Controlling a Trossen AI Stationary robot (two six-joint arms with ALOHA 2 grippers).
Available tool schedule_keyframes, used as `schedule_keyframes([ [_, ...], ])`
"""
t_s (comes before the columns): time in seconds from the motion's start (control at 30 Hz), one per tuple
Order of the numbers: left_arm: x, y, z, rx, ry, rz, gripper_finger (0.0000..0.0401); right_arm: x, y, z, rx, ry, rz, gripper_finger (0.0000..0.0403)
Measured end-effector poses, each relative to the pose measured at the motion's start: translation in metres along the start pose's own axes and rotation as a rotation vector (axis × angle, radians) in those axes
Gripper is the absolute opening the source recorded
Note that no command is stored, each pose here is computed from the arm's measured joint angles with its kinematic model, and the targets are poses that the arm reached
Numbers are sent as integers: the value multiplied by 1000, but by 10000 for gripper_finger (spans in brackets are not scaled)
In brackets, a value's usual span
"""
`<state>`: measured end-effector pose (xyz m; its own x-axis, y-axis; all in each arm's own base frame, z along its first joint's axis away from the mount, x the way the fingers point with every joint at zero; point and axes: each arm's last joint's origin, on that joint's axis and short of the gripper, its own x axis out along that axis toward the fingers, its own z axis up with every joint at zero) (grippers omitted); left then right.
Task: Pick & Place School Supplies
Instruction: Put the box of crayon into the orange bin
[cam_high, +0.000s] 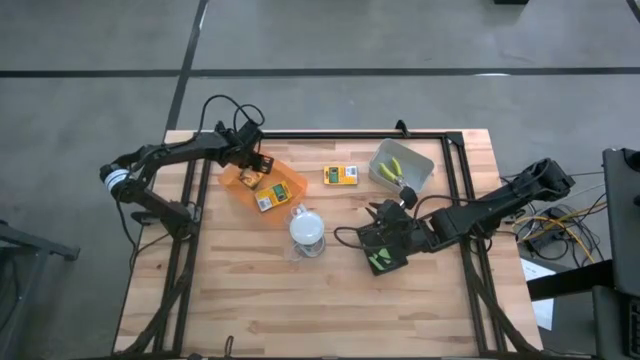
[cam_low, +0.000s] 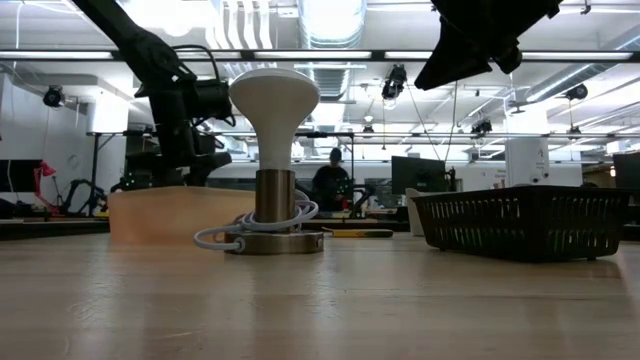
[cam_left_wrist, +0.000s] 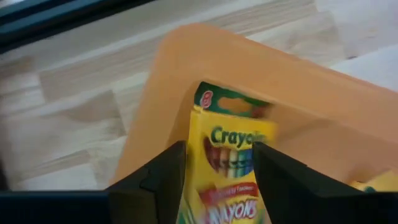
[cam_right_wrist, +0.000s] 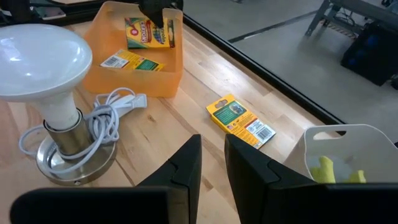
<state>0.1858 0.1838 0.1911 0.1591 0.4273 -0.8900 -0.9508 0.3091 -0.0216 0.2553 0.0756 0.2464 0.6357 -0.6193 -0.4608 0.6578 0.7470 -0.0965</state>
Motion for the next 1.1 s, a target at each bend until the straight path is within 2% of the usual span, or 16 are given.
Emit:
schedule_keyframes([
  [0.27,0,1,2,-3,-27,33,193,0,0,0,0,0,0,68],
  [0.4,-2,-2,4,1,-8,-32,193,0,0,0,0,0,0,68],
  [0.5,-9,-8,11,27,23,-159,193,0,0,0,0,0,0,68],
  [0.63,-28,-15,26,97,94,-423,193,0,0,0,27,0,1,68],
  [0.77,-58,-23,52,12,134,-689,193,0,0,0,94,0,0,68],
  [0.83,-75,-28,65,-41,117,-756,193,2,-1,1,134,0,-6,68],
  [0.9,-89,-33,76,-40,61,-792,193,6,-4,3,188,0,-24,68],
  [1.1,-120,-39,102,81,-161,-887,193,30,-20,13,352,77,-33,68],
])
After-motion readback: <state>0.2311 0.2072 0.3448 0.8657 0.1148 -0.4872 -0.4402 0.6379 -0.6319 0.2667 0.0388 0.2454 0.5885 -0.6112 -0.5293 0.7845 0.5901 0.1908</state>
